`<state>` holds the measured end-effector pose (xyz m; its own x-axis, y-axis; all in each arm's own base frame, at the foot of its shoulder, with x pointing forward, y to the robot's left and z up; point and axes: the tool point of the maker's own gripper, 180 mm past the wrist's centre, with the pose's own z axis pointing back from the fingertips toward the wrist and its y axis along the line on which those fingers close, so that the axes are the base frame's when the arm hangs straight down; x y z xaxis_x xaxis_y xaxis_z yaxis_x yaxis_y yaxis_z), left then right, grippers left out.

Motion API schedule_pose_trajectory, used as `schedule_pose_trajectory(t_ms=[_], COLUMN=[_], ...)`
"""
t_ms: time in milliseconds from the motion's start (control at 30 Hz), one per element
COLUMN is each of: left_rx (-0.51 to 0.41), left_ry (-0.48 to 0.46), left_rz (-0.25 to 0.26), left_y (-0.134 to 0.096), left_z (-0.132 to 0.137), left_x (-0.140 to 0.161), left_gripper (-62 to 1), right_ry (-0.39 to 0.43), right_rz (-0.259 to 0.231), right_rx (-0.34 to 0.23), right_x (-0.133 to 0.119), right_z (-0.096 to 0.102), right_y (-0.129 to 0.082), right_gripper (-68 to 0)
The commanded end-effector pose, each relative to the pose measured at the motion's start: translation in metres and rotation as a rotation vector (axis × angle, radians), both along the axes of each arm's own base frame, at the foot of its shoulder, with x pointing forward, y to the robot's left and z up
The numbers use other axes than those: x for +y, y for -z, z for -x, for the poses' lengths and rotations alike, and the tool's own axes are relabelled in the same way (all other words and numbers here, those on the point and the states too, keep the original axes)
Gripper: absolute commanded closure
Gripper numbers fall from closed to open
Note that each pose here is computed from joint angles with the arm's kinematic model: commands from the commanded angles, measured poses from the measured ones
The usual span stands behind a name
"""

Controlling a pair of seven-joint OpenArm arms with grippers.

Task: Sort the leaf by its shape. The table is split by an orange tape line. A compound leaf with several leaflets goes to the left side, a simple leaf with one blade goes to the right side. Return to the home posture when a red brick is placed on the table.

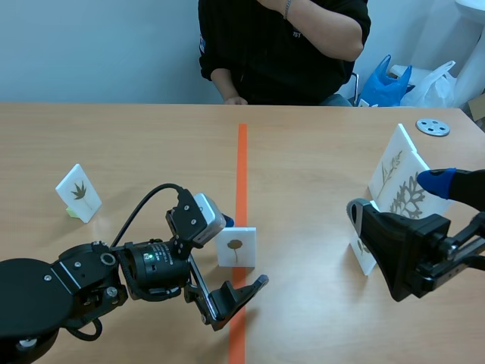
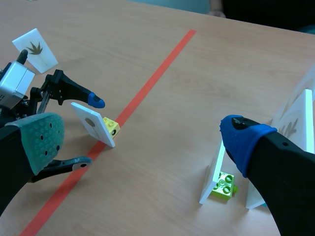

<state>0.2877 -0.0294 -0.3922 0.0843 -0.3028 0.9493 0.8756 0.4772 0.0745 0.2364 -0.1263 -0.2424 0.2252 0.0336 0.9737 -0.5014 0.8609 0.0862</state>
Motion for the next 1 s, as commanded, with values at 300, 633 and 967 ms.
schedule_pose_trajectory(t_ms=[300,633,967], left_rx=[-0.049,-0.115,-0.108], left_ry=[-0.024,-0.079,-0.09], left_rz=[0.037,0.033,0.046], left_y=[-0.013,-0.019,-0.02], left_z=[-0.011,-0.022,-0.023], left_x=[-0.001,0.004,0.004], left_gripper=[-47.2,-11.8,-3.9], right_ry=[0.004,0.004,0.004], right_rz=[-0.017,-0.018,-0.018], right_rx=[-0.053,-0.053,-0.053], right_x=[0.0,0.0,0.0], right_z=[-0.006,-0.006,-0.006], right_y=[-0.014,-0.014,-0.014], right_gripper=[-67.9,-67.9,-67.9])
